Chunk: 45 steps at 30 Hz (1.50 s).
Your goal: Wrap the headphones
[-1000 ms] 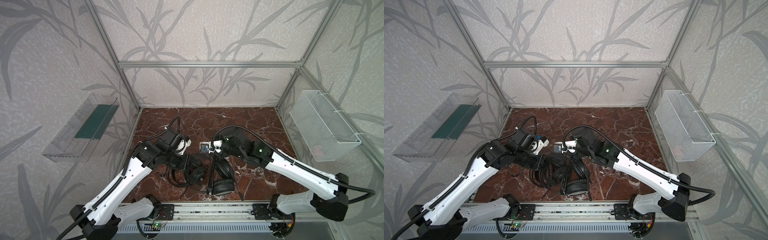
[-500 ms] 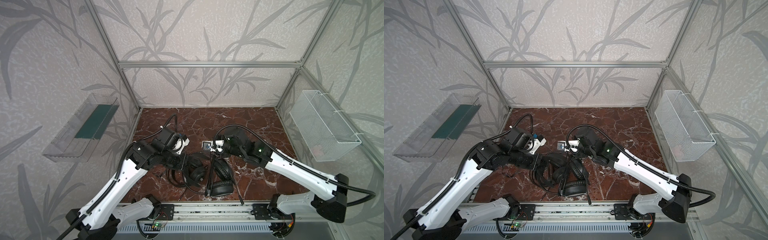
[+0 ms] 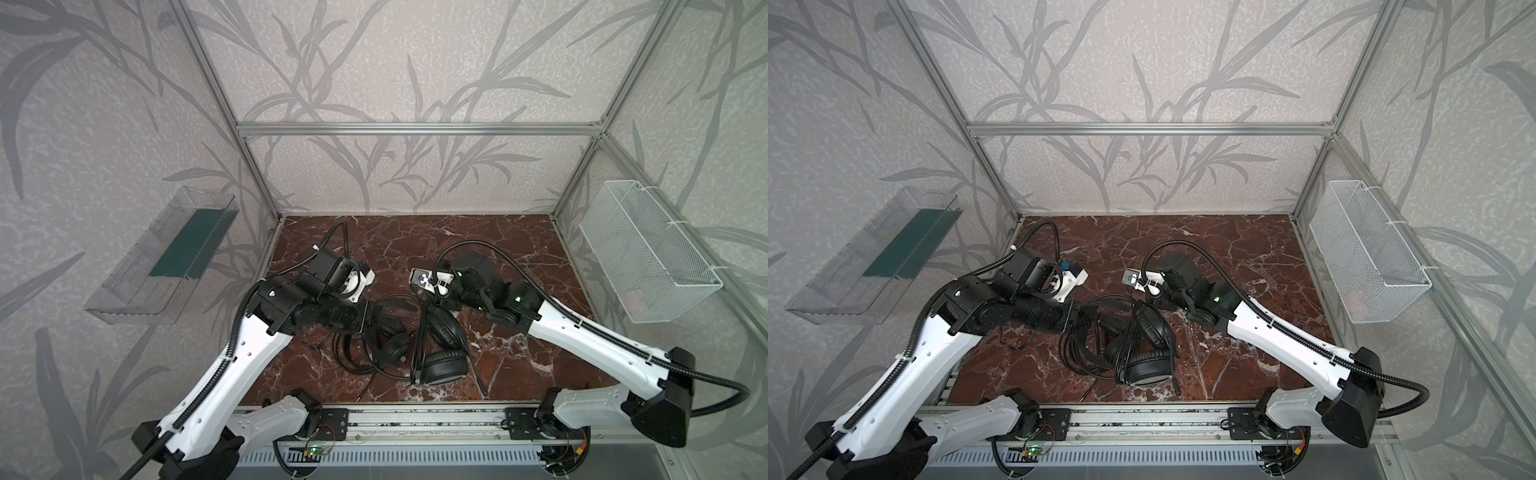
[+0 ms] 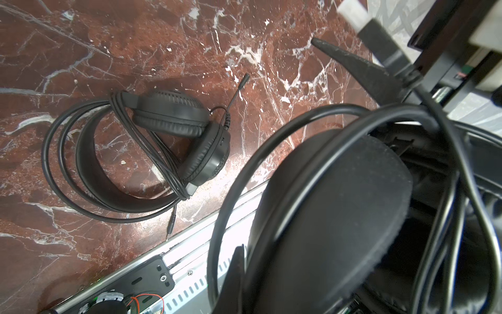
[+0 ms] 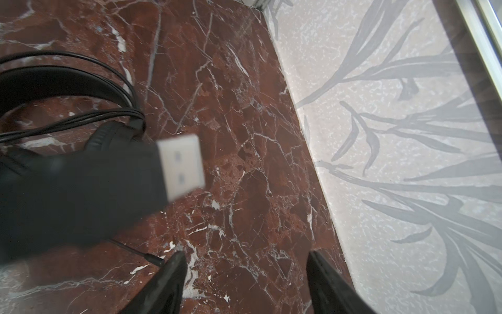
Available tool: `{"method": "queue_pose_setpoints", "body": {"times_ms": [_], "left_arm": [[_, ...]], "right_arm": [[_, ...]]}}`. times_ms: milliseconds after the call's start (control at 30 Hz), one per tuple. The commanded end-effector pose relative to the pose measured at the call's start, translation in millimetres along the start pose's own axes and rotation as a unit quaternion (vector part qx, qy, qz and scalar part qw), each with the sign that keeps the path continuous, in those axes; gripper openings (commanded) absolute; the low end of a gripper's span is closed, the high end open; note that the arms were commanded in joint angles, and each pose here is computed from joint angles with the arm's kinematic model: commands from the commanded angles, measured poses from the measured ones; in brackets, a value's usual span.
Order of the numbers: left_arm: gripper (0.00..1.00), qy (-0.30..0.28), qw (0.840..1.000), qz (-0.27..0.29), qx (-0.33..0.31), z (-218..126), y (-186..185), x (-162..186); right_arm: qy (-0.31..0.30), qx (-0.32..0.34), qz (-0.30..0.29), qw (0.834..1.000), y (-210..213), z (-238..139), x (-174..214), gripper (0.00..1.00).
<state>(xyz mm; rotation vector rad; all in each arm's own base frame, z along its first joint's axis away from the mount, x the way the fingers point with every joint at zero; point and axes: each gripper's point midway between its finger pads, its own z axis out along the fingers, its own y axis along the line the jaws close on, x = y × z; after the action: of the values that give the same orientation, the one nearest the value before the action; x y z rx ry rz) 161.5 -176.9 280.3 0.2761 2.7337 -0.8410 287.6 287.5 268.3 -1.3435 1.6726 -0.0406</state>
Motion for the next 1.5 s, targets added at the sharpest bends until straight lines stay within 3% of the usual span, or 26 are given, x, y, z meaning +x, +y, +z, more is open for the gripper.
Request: {"method": "queue_pose_setpoints", "body": {"times_ms": [0, 100, 200, 300, 367, 500, 600, 633, 700, 933, 1267, 1467], "left_arm": [[0.00, -0.033, 0.998, -0.003, 0.053, -15.8, -17.5, -19.4], [0.00, -0.037, 0.998, -0.021, 0.057, -17.6, -10.9, -24.3], [0.00, -0.041, 0.997, -0.028, 0.056, -18.7, -7.5, -27.1], [0.00, -0.051, 0.997, -0.033, 0.054, -20.4, -5.8, -32.2], [0.00, -0.054, 0.997, -0.035, 0.051, -21.5, -3.6, -36.0], [0.00, -0.058, 0.997, -0.040, 0.038, -20.9, 1.9, -43.1], [0.00, -0.071, 0.996, -0.042, 0.026, -21.5, 5.9, -53.7], [0.00, -0.079, 0.996, -0.042, 0.015, -22.9, 9.1, -58.9], [0.00, -0.092, 0.995, -0.043, -0.003, -24.5, 14.0, -69.3], [0.00, -0.127, 0.989, -0.056, -0.046, -14.9, 40.9, -116.5], [0.00, -0.146, 0.983, -0.075, -0.078, 17.1, 87.0, -189.2], [0.00, -0.133, 0.980, -0.088, -0.117, 46.2, 135.7, -215.4]], "right_arm": [[0.001, 0.084, 0.085, 0.993, -42.2, -4.3, 2.9, 0.77], [-0.021, 0.095, 0.158, 0.983, -62.1, -18.7, 0.6, 0.79], [-0.047, 0.096, 0.212, 0.971, -73.4, -32.2, 2.3, 0.88], [-0.033, 0.150, 0.260, 0.953, -97.1, -41.5, 19.0, 0.89], [-0.027, 0.198, 0.312, 0.929, -119.4, -53.3, 36.2, 0.90], [-0.059, 0.257, 0.447, 0.855, -153.5, -91.5, 76.2, 0.91], [-0.086, 0.305, 0.509, 0.800, -165.4, -119.2, 104.1, 0.92], [-0.094, 0.313, 0.521, 0.789, -165.5, -123.7, 109.1, 0.93], [-0.087, 0.323, 0.529, 0.780, -161.2, -124.2, 119.6, 0.99], [-0.077, 0.340, 0.563, 0.750, -142.0, -128.1, 147.1, 0.99], [-0.063, 0.292, 0.590, 0.750, -100.4, -105.3, 171.5, 0.99], [-0.054, 0.271, 0.595, 0.755, -77.6, -94.4, 185.7, 0.99]]}}
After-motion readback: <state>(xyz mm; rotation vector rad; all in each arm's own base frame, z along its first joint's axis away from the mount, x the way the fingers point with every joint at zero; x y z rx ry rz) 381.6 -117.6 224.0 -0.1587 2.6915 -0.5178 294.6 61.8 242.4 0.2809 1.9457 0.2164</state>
